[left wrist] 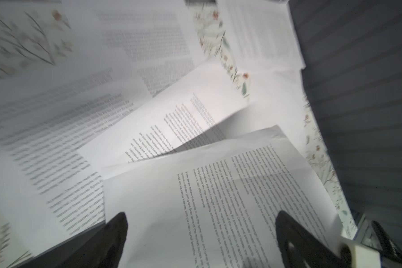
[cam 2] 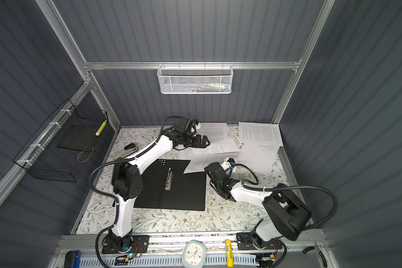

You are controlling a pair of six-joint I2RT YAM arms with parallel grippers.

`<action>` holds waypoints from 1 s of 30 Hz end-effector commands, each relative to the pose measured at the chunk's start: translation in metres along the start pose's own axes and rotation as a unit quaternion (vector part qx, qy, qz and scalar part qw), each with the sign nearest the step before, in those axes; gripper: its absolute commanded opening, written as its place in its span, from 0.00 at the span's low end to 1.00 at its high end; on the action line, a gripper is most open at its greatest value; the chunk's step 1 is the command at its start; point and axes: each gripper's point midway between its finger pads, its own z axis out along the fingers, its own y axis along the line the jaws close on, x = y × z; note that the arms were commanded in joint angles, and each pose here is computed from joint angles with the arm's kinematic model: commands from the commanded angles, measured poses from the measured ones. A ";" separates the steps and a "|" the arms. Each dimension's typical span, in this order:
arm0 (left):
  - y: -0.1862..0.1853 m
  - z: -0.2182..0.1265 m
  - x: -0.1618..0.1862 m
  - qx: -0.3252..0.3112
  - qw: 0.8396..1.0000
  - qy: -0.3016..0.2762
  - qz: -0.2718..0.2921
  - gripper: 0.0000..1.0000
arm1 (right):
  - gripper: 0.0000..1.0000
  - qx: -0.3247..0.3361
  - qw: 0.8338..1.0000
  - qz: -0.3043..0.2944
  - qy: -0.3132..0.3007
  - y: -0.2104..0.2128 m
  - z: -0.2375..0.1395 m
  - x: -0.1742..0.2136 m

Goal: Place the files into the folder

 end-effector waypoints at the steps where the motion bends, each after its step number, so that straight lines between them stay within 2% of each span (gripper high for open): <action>1: -0.012 -0.085 -0.030 -0.005 0.993 -0.116 0.001 1.00 | 0.00 0.017 0.984 -0.173 0.045 0.017 -0.023 -0.009; 4: -0.004 -0.137 -0.019 -0.035 0.985 -0.166 0.013 1.00 | 0.00 -0.018 0.961 -0.262 0.091 0.061 -0.043 -0.012; 7: 0.017 -0.171 0.003 -0.088 0.978 -0.188 0.022 1.00 | 0.00 -0.067 0.924 -0.329 0.181 0.100 -0.054 0.010; 10: 0.033 -0.199 0.019 -0.139 0.970 -0.195 0.035 1.00 | 0.00 -0.109 0.879 -0.353 0.302 0.124 -0.060 0.052; 13: 0.047 -0.219 0.032 -0.186 0.964 -0.184 0.052 1.00 | 0.00 -0.158 0.831 -0.375 0.379 0.143 -0.072 0.093; 14: 0.051 -0.225 0.037 -0.201 0.961 -0.180 0.061 1.00 | 0.00 -0.170 0.820 -0.377 0.396 0.145 -0.074 0.103; 18: 0.066 -0.255 0.051 -0.256 0.947 -0.174 0.086 1.00 | 0.00 -0.167 0.799 -0.369 0.444 0.124 -0.071 0.121; 21: 0.075 -0.265 0.063 -0.276 0.941 -0.172 0.092 1.00 | 0.00 -0.143 0.788 -0.335 0.495 0.085 -0.060 0.132; 26: 0.085 -0.243 0.089 -0.272 0.949 -0.124 0.098 1.00 | 0.00 -0.076 0.796 -0.306 0.516 0.005 -0.026 0.125; 28: 0.090 -0.232 0.098 -0.274 0.951 -0.098 0.101 1.00 | 0.00 -0.040 0.794 -0.330 0.510 -0.022 -0.011 0.122; 30: 0.091 -0.223 0.107 -0.268 0.955 -0.074 0.105 1.00 | 0.00 -0.020 0.783 -0.352 0.513 -0.039 0.000 0.124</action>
